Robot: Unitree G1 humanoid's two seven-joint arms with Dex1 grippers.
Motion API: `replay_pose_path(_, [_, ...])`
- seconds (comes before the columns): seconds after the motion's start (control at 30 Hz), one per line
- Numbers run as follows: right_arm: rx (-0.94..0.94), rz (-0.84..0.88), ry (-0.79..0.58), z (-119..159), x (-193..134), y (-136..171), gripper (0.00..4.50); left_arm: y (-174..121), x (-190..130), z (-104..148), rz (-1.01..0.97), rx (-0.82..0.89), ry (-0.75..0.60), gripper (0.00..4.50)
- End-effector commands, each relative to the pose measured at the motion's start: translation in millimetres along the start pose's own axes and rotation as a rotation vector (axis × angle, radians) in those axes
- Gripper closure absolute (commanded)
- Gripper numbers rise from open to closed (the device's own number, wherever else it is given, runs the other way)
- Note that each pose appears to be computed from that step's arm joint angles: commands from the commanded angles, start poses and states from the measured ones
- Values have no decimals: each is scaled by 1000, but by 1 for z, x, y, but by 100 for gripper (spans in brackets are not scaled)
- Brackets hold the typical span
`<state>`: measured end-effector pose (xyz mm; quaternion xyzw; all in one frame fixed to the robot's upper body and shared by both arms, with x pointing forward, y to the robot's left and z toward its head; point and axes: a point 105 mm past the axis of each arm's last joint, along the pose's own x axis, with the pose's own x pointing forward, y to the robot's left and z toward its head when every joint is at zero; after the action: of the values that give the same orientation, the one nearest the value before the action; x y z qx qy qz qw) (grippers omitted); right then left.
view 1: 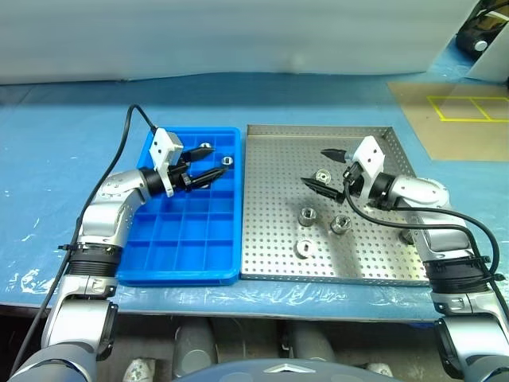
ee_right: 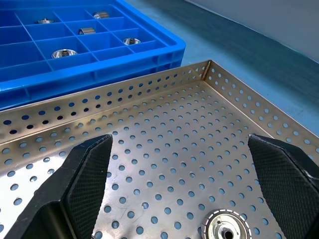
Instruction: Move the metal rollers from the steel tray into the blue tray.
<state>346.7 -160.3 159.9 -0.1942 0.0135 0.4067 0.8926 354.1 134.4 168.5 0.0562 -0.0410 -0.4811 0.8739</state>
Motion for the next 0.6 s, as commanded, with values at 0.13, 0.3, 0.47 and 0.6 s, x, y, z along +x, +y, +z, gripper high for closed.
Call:
replay_pose_path(0.13, [-39, -1, -25, 10, -1, -3, 4, 3, 0, 16, -6, 51, -27, 110])
replay_pose_path(0.3, [-56, -12, -9, 10, -7, -11, 4, 3, 14, 26, -83, 91, -34, 110])
replay_pose_path(0.47, [-60, -43, -8, 11, -14, -16, 4, 5, 29, 29, -157, 127, -21, 110])
replay_pose_path(0.6, [-34, -32, -12, 9, -23, -8, 4, -2, 39, 29, -250, 121, -17, 110])
